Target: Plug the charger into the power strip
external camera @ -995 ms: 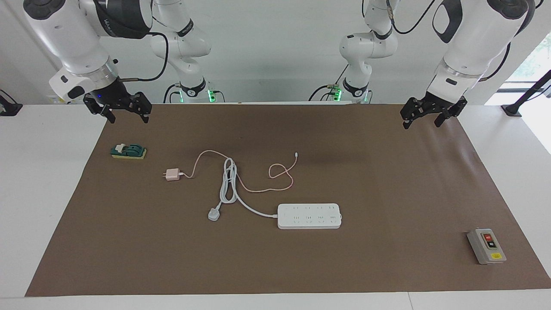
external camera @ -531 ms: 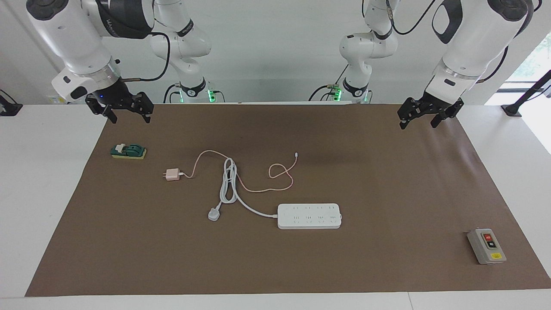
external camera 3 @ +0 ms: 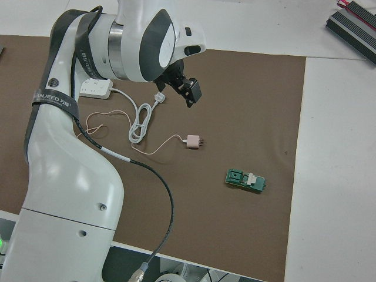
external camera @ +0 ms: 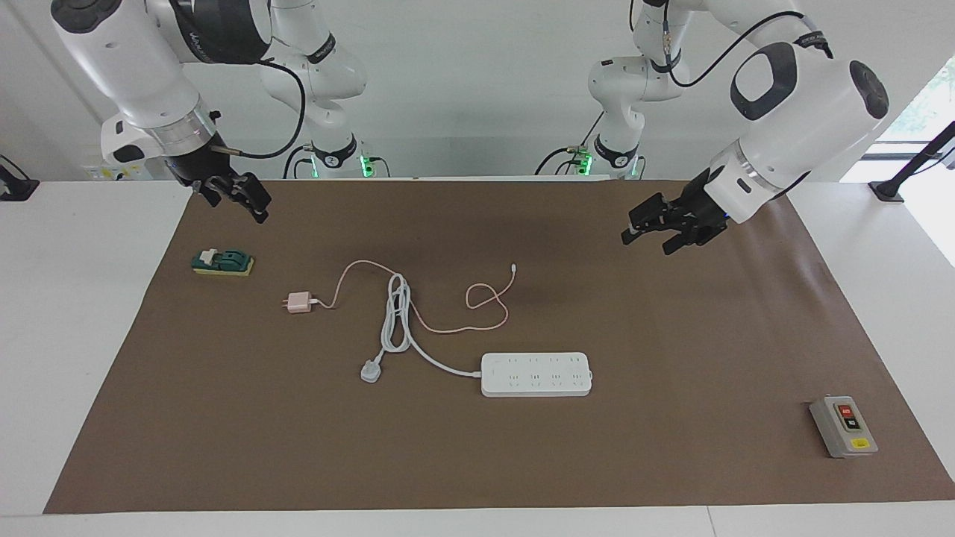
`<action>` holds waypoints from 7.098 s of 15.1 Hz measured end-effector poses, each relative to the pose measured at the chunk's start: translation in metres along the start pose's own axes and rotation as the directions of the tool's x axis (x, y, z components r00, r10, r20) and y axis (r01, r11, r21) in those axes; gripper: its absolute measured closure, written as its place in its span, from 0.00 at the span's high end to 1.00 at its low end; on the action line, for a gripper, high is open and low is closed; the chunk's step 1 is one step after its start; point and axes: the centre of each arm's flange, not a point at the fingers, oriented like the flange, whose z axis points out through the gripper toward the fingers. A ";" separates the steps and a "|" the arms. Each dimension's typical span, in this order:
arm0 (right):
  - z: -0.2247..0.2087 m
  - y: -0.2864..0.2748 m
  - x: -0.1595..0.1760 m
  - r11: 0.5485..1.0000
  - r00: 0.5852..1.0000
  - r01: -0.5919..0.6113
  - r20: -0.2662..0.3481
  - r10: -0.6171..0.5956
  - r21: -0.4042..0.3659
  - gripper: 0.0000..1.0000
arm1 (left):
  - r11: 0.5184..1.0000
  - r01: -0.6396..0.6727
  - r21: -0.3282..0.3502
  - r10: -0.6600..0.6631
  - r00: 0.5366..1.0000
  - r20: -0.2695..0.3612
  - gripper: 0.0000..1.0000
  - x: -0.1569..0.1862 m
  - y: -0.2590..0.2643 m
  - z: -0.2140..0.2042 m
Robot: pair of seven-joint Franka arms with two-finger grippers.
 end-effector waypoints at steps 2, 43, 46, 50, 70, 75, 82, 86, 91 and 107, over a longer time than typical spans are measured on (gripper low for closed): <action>0.005 -0.002 0.001 0.978 0.978 -0.207 0.037 0.206 0.023 1.00 | 0.991 -0.001 -0.133 0.002 1.000 0.009 1.00 0.006 0.010 0.011; 0.315 0.063 0.068 0.649 0.597 -0.761 0.386 0.703 -0.003 1.00 | 0.501 -0.010 -0.865 -0.034 0.999 -0.031 1.00 -0.042 -0.015 0.261; 0.319 0.064 0.067 0.652 0.602 -0.758 0.382 0.701 -0.001 1.00 | 0.500 -0.005 -0.866 -0.036 0.999 -0.027 1.00 -0.040 -0.015 0.265; 0.320 0.065 0.067 0.654 0.607 -0.756 0.380 0.697 0.008 0.75 | 0.499 -0.004 -0.866 -0.036 0.999 -0.025 1.00 -0.038 -0.016 0.267; 0.195 -0.123 -0.012 0.565 0.504 -0.825 0.463 0.729 0.009 0.47 | 0.492 -0.016 -0.871 -0.037 0.999 -0.039 1.00 -0.031 -0.015 0.260; 0.181 -0.175 -0.050 0.541 0.491 -0.841 0.457 0.742 0.026 0.47 | 0.491 -0.017 -0.871 -0.039 0.998 -0.041 1.00 -0.028 -0.015 0.261; 0.152 -0.224 -0.095 0.525 0.475 -0.850 0.470 0.744 0.027 0.47 | 0.508 -0.013 -0.861 -0.061 0.997 -0.051 1.00 -0.015 -0.019 0.269; 0.157 -0.242 -0.114 0.540 0.493 -0.841 0.467 0.735 0.037 0.47 | 0.522 -0.025 -0.853 -0.056 0.996 -0.063 1.00 -0.015 -0.010 0.271; 0.166 -0.254 -0.121 0.544 0.497 -0.838 0.461 0.735 0.035 0.47 | 0.532 -0.041 -0.846 -0.051 0.995 -0.081 1.00 -0.015 -0.008 0.272; 0.164 -0.279 -0.102 0.549 0.501 -0.836 0.445 0.742 0.026 0.47 | 0.596 -0.112 -0.795 -0.009 0.989 -0.147 1.00 -0.030 0.012 0.290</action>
